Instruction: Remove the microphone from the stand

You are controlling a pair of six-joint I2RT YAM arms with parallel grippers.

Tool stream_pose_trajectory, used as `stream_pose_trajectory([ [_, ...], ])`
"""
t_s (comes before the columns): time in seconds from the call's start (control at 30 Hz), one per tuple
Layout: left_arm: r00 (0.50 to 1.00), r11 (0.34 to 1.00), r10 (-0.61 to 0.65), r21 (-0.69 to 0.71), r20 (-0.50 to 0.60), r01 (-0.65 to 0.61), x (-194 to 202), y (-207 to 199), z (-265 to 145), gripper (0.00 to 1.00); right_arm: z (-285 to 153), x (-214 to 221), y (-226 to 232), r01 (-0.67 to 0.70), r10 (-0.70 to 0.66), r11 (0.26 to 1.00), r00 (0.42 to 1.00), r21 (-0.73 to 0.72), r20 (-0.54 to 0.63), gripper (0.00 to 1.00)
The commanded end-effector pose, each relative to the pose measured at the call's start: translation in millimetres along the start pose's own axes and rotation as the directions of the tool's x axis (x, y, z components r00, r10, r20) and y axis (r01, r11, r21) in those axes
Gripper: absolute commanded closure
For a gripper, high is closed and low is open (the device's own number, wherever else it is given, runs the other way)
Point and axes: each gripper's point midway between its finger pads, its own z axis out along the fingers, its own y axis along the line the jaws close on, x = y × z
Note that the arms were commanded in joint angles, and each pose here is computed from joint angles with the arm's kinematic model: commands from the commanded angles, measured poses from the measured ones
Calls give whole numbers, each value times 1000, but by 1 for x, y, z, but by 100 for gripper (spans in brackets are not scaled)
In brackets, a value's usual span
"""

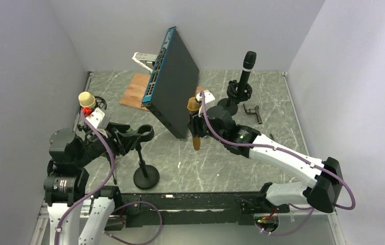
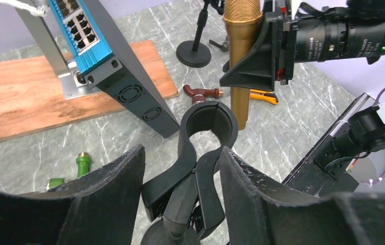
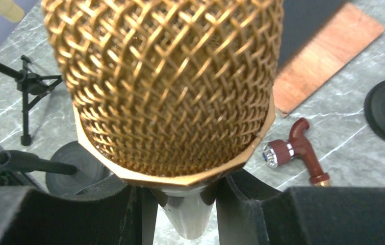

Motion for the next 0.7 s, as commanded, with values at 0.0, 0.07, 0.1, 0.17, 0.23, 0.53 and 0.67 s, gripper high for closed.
stream_pose_trajectory([
  [0.0,994,997,71,34,80,-73,-24,-14,-7,45,-1,7,14,-105,102,993,993,-45,-52,100],
  [0.07,994,996,75,32,81,-77,-23,-13,-7,52,5,27,14,-144,139,989,981,-27,-133,100],
  [0.1,994,997,73,33,83,-76,-22,-13,-7,57,7,37,12,-163,158,987,972,-17,-172,100],
  [0.17,993,997,69,41,95,-73,-20,-13,-5,64,9,54,8,-215,207,977,948,-6,-240,100],
  [0.23,991,995,71,58,111,-77,-22,-16,-4,64,11,71,2,-288,275,958,906,7,-322,100],
  [0.53,988,997,69,28,138,-74,-42,-22,-15,41,7,158,7,-456,391,889,693,53,-606,100],
  [0.67,994,1000,24,-19,105,-22,-39,-14,-15,41,15,180,3,-481,434,872,667,94,-606,95],
])
